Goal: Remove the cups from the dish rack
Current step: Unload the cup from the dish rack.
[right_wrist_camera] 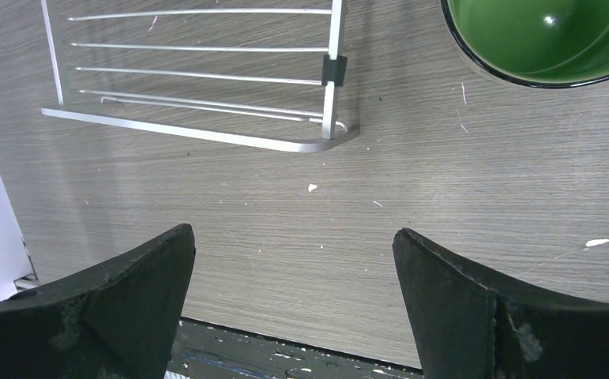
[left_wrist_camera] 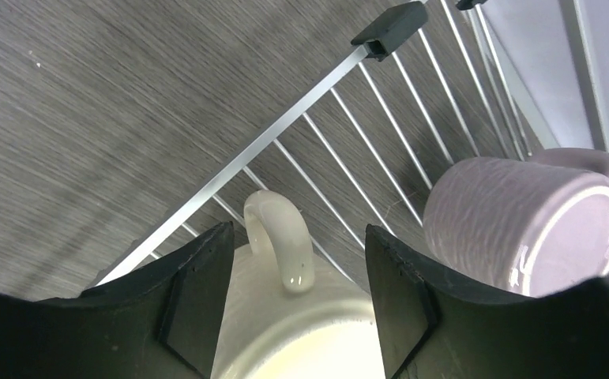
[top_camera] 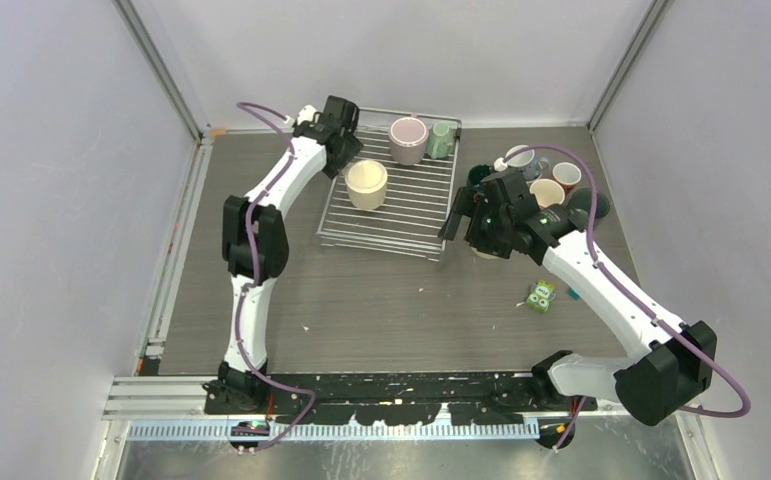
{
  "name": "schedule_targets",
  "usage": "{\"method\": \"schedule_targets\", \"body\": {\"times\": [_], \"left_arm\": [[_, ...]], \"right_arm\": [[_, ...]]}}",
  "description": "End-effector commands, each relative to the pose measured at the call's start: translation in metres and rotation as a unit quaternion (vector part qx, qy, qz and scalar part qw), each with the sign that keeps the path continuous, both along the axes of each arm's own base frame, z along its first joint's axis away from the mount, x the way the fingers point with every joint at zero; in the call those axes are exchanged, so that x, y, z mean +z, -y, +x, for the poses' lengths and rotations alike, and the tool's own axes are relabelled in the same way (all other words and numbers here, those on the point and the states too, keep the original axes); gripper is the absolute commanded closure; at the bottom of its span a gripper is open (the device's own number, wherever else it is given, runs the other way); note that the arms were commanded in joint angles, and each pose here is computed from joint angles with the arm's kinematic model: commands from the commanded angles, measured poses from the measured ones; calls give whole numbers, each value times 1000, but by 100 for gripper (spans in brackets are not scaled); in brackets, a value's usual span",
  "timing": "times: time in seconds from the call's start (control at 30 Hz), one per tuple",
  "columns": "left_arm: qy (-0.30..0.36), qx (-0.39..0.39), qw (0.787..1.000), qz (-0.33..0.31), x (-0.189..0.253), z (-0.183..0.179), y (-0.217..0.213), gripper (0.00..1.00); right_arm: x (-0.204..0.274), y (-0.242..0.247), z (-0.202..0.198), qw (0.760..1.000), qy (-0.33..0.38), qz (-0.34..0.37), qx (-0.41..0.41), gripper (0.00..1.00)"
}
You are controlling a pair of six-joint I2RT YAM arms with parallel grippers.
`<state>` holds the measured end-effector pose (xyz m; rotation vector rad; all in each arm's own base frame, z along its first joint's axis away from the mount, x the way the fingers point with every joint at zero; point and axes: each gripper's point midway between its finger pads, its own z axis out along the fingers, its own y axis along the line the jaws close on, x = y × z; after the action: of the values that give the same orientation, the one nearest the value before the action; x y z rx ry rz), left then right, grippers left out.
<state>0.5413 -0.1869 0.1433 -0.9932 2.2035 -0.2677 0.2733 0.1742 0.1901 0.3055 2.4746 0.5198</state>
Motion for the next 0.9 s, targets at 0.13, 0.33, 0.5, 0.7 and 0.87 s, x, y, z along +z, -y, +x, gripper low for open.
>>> {"method": "schedule_targets", "body": {"times": [0.13,0.33,0.5,0.7,0.87], "left_arm": [[-34,5,999,-18,-9,1,5,42],[-43,14,998,-32,-14,-3,7,50],[-51,21,997,-44,-20,-7,9,58],[-62,22,997,-47,-28,-9,10,59],[-70,21,996,-49,-36,-5,12,58]], "right_arm": [[14,-6,10,1000,28,9,3,0],[14,-5,9,1000,29,9,3,0],[14,-5,8,999,30,10,2,0],[15,-3,7,999,34,11,1,0],[15,-3,7,999,34,9,1,0]]}}
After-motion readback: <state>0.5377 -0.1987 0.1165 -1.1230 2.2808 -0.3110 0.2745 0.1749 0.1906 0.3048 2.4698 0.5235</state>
